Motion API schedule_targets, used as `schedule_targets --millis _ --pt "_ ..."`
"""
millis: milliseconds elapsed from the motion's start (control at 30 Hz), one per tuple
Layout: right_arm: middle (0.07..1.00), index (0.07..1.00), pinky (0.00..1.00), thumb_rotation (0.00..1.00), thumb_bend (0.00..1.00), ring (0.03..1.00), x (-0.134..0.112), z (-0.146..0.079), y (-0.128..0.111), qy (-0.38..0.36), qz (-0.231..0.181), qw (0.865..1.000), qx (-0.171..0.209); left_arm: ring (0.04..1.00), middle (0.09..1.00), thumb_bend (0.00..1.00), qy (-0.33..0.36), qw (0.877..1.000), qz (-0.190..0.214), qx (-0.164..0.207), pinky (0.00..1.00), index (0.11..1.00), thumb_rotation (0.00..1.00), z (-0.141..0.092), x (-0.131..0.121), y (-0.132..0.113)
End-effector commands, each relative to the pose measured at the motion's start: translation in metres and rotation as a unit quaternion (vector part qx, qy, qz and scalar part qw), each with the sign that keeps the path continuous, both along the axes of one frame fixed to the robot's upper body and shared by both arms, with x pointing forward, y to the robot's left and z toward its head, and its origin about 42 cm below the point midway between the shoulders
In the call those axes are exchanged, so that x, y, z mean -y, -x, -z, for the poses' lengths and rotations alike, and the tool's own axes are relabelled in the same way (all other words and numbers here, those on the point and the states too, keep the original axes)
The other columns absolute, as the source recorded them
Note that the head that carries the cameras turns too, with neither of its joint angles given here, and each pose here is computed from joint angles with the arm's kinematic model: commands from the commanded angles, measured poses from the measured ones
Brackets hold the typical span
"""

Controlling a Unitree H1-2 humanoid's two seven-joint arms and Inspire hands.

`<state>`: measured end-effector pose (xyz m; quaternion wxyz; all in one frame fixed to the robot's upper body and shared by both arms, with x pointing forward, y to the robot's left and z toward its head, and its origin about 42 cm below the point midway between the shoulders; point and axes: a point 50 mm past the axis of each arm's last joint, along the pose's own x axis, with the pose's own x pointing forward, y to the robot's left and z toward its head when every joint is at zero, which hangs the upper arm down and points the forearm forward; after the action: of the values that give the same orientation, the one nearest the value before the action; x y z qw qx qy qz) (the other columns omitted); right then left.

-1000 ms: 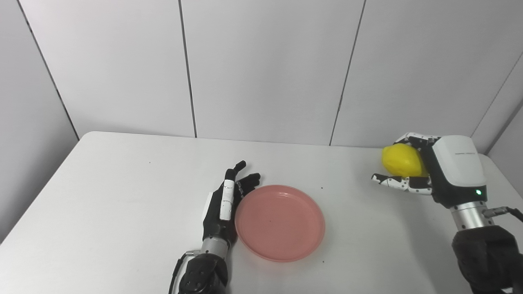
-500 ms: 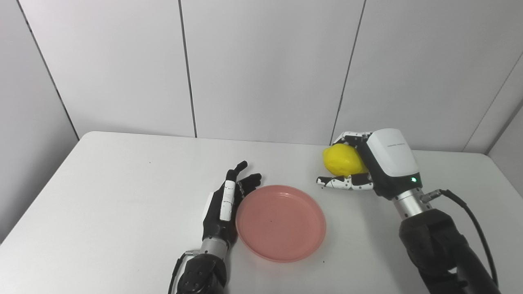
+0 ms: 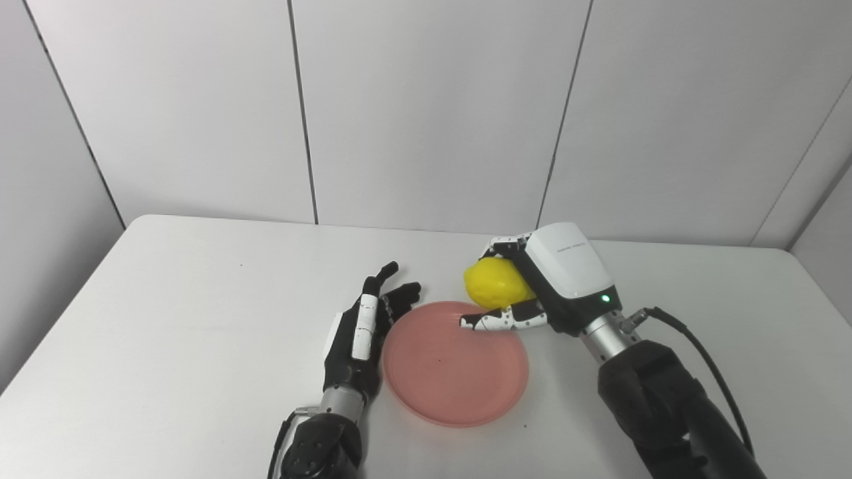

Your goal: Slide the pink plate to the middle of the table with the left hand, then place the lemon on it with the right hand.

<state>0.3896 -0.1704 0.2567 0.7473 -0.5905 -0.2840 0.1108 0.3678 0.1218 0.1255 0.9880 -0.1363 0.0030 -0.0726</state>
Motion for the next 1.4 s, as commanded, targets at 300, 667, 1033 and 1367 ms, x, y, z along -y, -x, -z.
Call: schedule_targets --millis 300,667,1033,1367 --pt "0.307 0.399 0.17 0.57 0.58 0.234 -0.012 -0.014 -0.014 0.018 -0.054 0.998 -0.019 0.778 0.706 0.90 0.000 0.998 -0.016 -0.058 0.86 0.838 0.91 0.026 -0.007 0.005" --pt "0.338 0.408 0.20 0.55 0.59 0.262 -0.023 -0.010 -0.023 0.030 -0.092 0.994 -0.051 0.789 0.718 0.89 -0.008 0.998 -0.016 -0.057 0.89 0.849 0.93 0.027 -0.007 0.005" --pt "0.308 0.386 0.16 0.57 0.60 0.226 -0.030 0.004 -0.030 0.050 -0.111 0.991 -0.060 0.804 0.725 0.91 -0.009 0.998 -0.015 -0.058 0.90 0.850 0.93 0.029 -0.005 0.006" --pt "0.369 0.428 0.21 0.57 0.60 0.286 -0.034 0.016 -0.035 0.072 -0.120 0.988 -0.071 0.808 0.729 0.92 -0.005 0.998 -0.014 -0.056 0.91 0.856 0.93 0.028 -0.004 0.006"
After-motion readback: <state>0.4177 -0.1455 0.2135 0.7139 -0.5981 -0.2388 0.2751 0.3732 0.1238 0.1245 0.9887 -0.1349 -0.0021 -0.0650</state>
